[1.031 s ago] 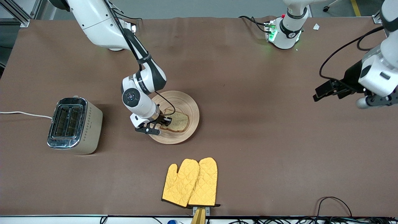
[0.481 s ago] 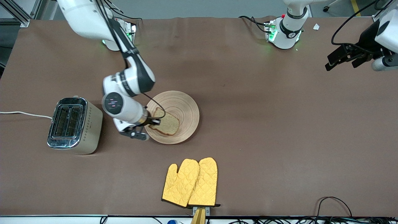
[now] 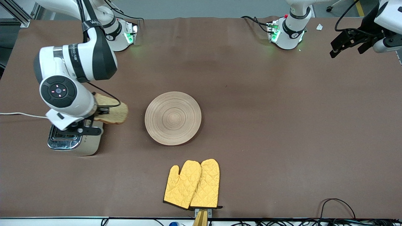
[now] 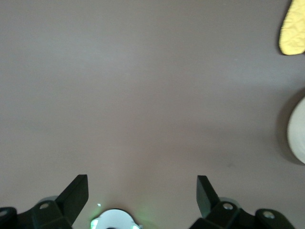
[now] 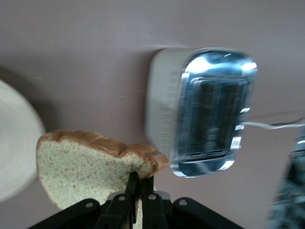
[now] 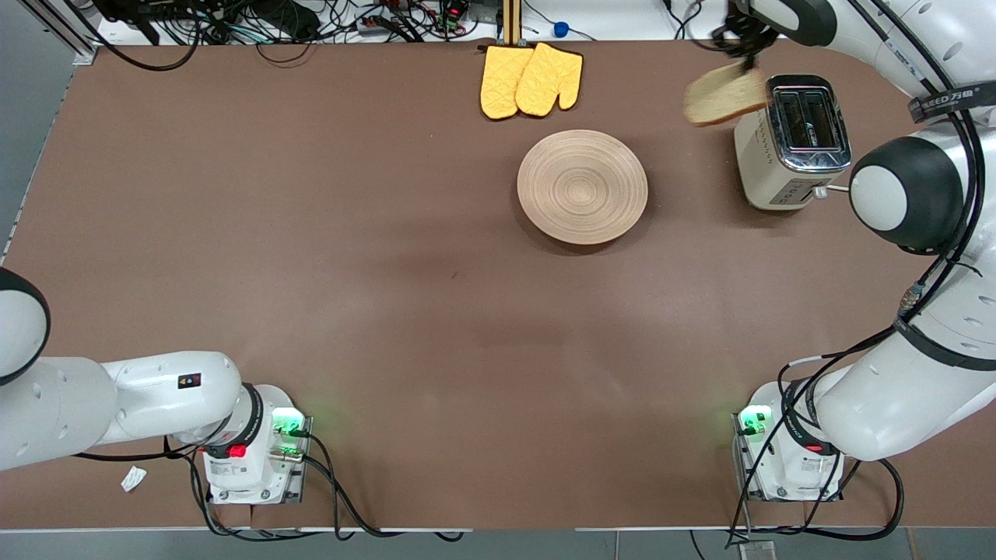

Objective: Move plate and put bread in toaster
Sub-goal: 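Carry the bread slice with the right gripper over the toaster, then lower the bread into the toaster slot and open the right gripper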

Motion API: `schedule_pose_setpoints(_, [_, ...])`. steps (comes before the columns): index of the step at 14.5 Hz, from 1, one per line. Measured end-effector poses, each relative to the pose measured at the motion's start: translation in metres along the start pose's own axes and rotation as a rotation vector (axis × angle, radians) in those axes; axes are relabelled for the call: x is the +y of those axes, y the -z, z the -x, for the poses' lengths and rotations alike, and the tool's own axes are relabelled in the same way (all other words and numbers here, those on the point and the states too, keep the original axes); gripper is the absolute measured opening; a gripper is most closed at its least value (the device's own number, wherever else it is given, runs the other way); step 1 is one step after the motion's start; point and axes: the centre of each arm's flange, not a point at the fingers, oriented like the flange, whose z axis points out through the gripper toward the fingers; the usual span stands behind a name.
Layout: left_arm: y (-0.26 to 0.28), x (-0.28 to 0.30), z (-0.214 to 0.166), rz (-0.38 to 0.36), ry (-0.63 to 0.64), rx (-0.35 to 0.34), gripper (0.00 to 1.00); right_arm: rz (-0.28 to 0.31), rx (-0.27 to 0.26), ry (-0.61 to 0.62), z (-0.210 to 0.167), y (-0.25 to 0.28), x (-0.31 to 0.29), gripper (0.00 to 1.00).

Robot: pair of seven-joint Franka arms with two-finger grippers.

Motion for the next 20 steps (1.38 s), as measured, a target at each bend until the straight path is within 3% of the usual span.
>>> schedule_pose_setpoints(4, [0.000, 0.004, 0.001, -0.033, -0.042, 0.010, 1.00, 0.347, -0.025, 0.089, -0.015, -0.019, 0.037, 0.07])
schedule_pose_setpoints(7, [-0.005, 0.001, -0.015, -0.023, -0.098, 0.006, 1.00, 0.503, -0.090, 0.104, -0.037, -0.062, 0.040, 0.07])
schedule_pose_setpoints(9, [-0.013, 0.000, -0.026, -0.018, -0.109, -0.009, 1.00, 0.530, -0.102, 0.087, -0.052, -0.090, 0.042, 0.07])
schedule_pose_setpoints(16, [-0.026, 0.001, -0.038, -0.014, -0.114, -0.035, 1.00, 0.544, -0.101, 0.011, -0.071, -0.133, 0.032, 0.07])
schedule_pose_setpoints(18, [-0.026, 0.001, -0.038, -0.014, -0.113, -0.036, 1.00, 0.533, -0.101, -0.038, -0.073, -0.143, 0.025, 0.12])
schedule_pose_setpoints(20, [-0.028, 0.000, -0.039, -0.014, -0.112, -0.039, 1.00, 0.503, -0.099, -0.081, -0.073, -0.144, 0.022, 0.28])
